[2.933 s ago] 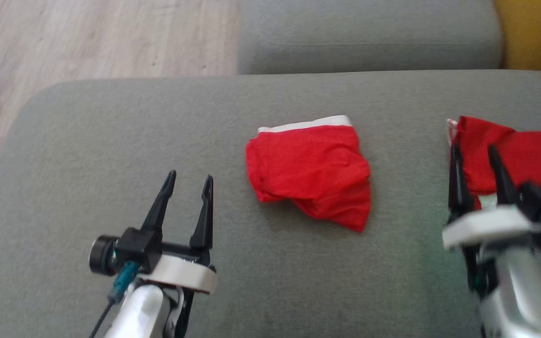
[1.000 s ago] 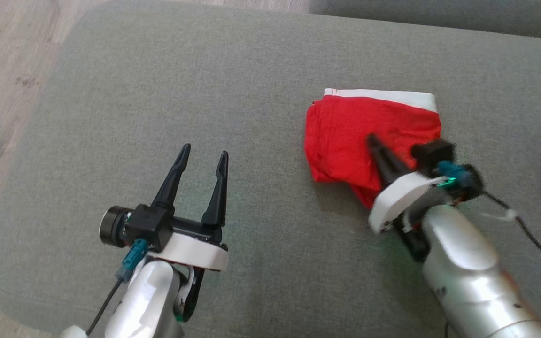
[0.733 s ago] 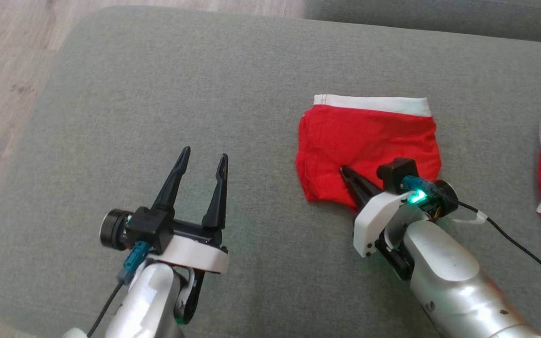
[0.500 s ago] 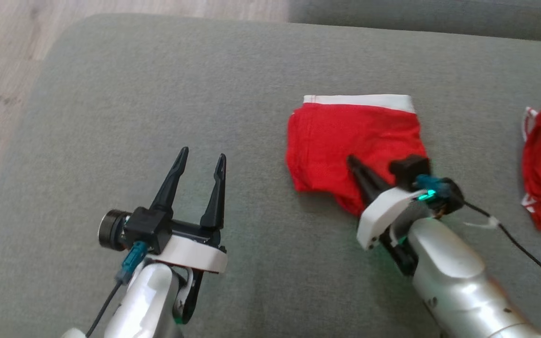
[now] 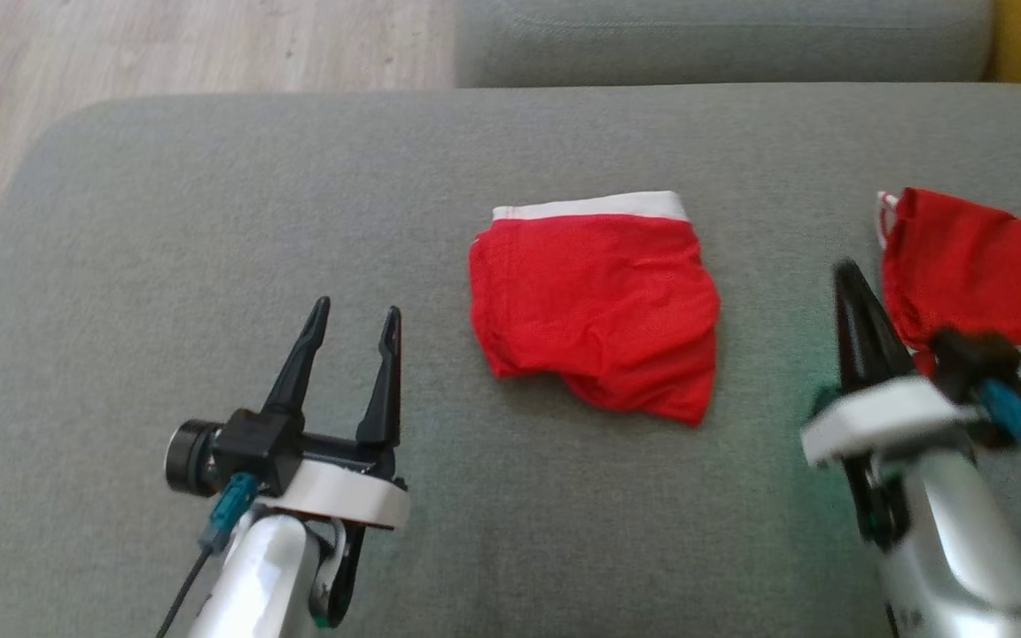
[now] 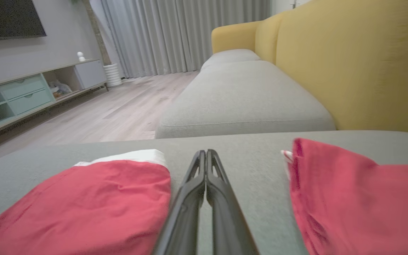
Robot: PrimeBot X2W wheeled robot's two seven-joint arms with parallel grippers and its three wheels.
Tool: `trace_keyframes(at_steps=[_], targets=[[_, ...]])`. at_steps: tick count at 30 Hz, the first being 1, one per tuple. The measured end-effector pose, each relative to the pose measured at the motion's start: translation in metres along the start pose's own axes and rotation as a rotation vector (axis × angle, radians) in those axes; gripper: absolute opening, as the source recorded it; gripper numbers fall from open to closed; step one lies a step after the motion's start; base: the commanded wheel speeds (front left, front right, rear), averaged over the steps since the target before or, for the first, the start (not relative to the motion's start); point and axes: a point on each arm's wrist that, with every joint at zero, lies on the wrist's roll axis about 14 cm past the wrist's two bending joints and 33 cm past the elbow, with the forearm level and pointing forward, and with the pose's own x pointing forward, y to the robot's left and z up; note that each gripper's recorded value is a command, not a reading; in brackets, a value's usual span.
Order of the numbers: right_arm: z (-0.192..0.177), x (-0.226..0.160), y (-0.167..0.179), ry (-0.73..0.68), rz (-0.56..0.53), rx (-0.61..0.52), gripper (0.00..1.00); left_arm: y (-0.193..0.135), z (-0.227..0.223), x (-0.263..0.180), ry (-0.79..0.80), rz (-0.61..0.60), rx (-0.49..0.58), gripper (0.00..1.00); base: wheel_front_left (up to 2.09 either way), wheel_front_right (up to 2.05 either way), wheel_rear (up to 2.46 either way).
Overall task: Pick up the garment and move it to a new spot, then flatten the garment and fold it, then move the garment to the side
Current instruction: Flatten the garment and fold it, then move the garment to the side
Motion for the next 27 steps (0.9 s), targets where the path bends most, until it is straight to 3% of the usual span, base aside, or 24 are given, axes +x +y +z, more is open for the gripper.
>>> trace_keyframes(at_steps=[4, 5, 6, 7, 14, 27], targets=[[-0.005, -0.033, -0.020, -0.012, -0.081, 0.018, 0.00, -0.003, 0.000, 0.000, 0.000, -0.007, -0.006, 1.00, 0.00, 0.00, 0.00], [-0.007, -0.040, -0.022, -0.012, -0.093, 0.023, 0.06, -0.004, -0.004, -0.002, 0.009, -0.008, -0.009, 1.00, 0.00, 0.00, 0.00], [-0.007, -0.046, -0.024, -0.014, -0.103, 0.021, 0.78, -0.003, -0.007, -0.005, 0.021, -0.006, -0.014, 1.00, 0.00, 0.00, 0.00], [-0.007, -0.052, -0.027, -0.020, -0.118, 0.018, 1.00, -0.002, -0.011, -0.007, 0.031, 0.003, -0.026, 1.00, 0.00, 0.00, 0.00], [-0.008, -0.071, -0.028, -0.029, -0.134, 0.044, 1.00, -0.001, -0.018, -0.012, 0.052, 0.014, -0.053, 1.00, 0.00, 0.00, 0.00], [-0.022, -0.049, -0.011, 0.045, -0.074, 0.047, 1.00, 0.002, -0.027, -0.014, 0.078, 0.022, -0.059, 1.00, 0.00, 0.00, 0.00]])
